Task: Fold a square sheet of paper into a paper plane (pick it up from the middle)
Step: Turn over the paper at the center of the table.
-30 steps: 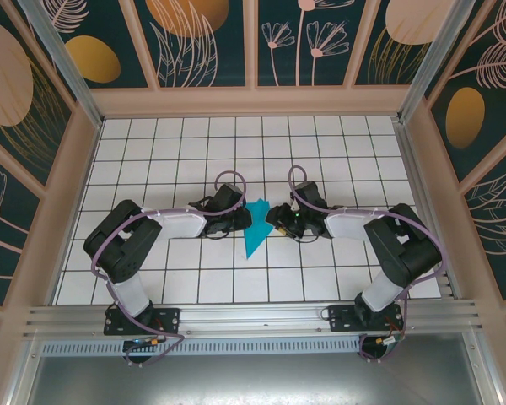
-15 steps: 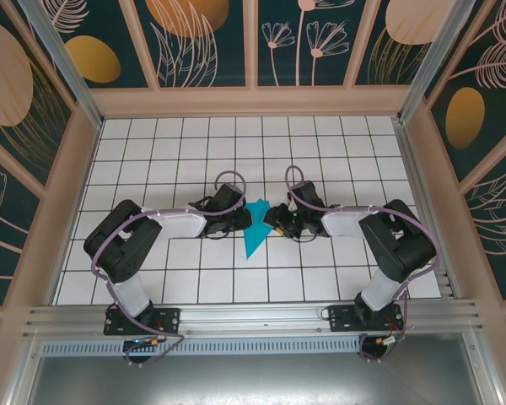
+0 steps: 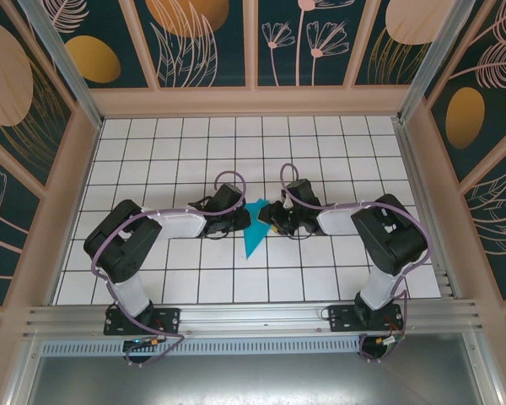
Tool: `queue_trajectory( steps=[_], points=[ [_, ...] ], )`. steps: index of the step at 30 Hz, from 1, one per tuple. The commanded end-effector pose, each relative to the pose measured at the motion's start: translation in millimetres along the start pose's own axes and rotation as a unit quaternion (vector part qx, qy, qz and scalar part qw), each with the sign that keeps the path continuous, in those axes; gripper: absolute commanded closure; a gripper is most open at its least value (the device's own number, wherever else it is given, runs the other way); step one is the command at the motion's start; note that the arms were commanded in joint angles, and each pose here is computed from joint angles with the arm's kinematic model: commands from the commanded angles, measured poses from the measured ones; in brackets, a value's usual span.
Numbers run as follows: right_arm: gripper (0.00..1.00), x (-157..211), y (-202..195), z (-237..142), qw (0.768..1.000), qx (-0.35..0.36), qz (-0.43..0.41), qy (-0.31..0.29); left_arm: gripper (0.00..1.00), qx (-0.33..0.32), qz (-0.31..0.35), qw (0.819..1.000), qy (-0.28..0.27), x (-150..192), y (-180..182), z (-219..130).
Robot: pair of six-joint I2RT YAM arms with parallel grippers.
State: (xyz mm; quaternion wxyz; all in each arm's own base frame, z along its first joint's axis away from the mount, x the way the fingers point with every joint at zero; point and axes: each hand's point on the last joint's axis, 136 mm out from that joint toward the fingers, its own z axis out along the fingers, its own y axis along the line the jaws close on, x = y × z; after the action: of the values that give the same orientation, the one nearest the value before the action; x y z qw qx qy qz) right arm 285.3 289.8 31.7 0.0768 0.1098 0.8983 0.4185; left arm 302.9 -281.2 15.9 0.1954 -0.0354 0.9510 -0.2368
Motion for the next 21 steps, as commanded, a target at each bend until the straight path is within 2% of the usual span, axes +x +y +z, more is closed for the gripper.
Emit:
queue_trajectory(
  steps=[1, 10, 15, 21],
  points=[
    [0.58, -3.7, 12.4, 10.3, 1.0, -0.023, -0.013, -0.001, 0.75, -0.002, -0.005, 0.999, 0.052, 28.8, 9.0, 9.4],
    [0.69, -9.0, 17.8, 17.3, 0.999, -0.028, -0.033, -0.005, 0.75, 0.001, -0.005, 0.999, 0.05, 28.2, 7.8, 7.4],
    [0.71, -11.2, 17.8, 22.5, 0.999, -0.025, -0.041, -0.004, 0.75, 0.003, -0.007, 0.999, 0.049, 28.3, 7.1, 7.2],
    [0.77, -13.8, 22.1, 26.8, 0.998, -0.028, -0.054, -0.002, 0.74, 0.011, -0.008, 0.999, 0.043, 25.5, 3.8, 3.4]
  ],
)
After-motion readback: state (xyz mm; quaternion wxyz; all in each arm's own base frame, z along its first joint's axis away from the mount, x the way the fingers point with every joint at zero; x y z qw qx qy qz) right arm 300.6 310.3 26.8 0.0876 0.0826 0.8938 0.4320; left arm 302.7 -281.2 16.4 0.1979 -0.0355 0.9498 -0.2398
